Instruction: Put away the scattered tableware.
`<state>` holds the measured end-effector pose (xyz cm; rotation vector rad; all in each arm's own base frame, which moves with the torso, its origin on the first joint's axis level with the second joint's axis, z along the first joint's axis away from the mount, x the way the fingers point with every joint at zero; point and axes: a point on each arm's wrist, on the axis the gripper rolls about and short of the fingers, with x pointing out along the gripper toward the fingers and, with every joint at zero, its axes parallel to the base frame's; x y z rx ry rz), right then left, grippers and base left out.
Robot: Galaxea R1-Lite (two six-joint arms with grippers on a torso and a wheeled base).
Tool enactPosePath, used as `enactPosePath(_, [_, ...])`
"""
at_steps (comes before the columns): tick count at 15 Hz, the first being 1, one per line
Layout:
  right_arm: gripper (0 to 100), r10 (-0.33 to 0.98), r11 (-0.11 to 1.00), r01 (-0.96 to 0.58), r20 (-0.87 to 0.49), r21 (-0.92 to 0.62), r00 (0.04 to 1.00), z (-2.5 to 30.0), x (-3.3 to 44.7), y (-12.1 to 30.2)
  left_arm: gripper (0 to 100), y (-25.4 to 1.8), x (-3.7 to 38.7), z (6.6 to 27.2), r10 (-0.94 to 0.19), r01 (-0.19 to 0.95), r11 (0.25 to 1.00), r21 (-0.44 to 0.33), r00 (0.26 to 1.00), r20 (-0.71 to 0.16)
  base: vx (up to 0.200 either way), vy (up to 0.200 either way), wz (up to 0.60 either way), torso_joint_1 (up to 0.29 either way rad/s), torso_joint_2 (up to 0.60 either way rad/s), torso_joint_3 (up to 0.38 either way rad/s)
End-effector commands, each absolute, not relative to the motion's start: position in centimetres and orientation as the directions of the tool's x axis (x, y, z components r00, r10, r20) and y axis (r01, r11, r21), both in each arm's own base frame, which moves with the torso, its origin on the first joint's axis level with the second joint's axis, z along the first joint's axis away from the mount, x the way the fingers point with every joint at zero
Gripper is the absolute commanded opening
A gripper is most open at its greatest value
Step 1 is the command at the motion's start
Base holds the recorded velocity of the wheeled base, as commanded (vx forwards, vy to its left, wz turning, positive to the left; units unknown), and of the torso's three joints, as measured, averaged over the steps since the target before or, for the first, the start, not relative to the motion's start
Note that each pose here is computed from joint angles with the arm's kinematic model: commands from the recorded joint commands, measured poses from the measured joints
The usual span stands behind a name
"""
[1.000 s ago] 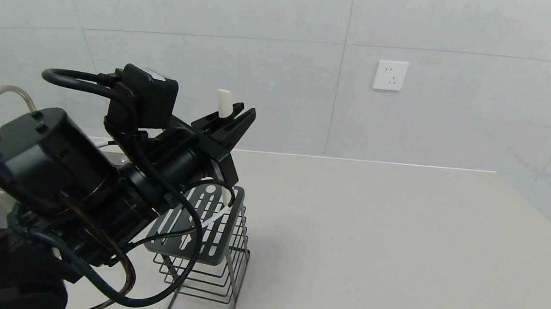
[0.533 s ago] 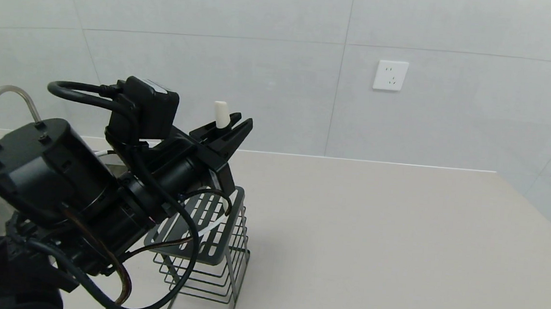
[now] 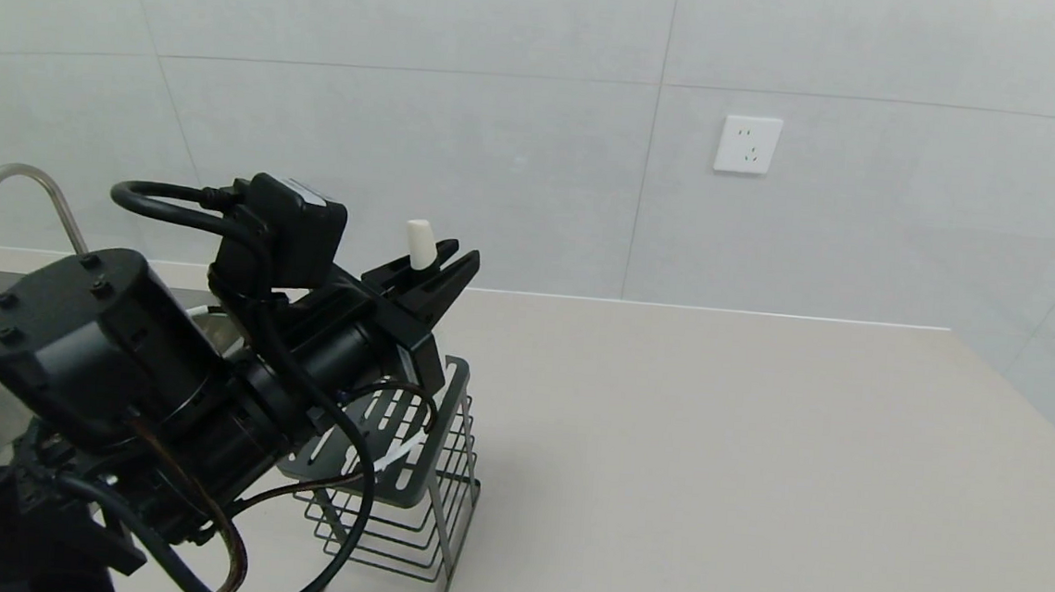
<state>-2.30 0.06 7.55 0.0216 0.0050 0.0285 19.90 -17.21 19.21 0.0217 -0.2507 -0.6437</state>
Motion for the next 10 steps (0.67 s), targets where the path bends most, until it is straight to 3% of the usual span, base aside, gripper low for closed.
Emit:
enactPosePath(1, [100, 0.029, 0.999, -0.029, -0.005, 0.023, 1.000, 7.57, -2.29, 0.07, 0, -17.25, 19.88, 18.79, -0.600, 0.593, 0.799, 0.099, 0.773, 0.208, 0.000, 0.000, 0.00, 0.000, 0.00, 0.000])
enactPosePath(9, [100, 0.029, 0.999, -0.029, -0.006, 0.022, 1.000, 7.56, -2.29, 0.07, 0, -17.01, 19.62, 18.40, -0.600, 0.593, 0.799, 0.100, 0.776, 0.193, 0.000, 0.000, 0.00, 0.000, 0.00, 0.000])
enactPosePath(10, [100, 0.029, 0.999, -0.029, -0.006, 0.022, 1.000, 7.56, -2.29, 0.07, 100, -17.01, 19.62, 18.38, -0.601, 0.593, 0.799, 0.100, 0.776, 0.192, 0.000, 0.000, 0.00, 0.000, 0.00, 0.000])
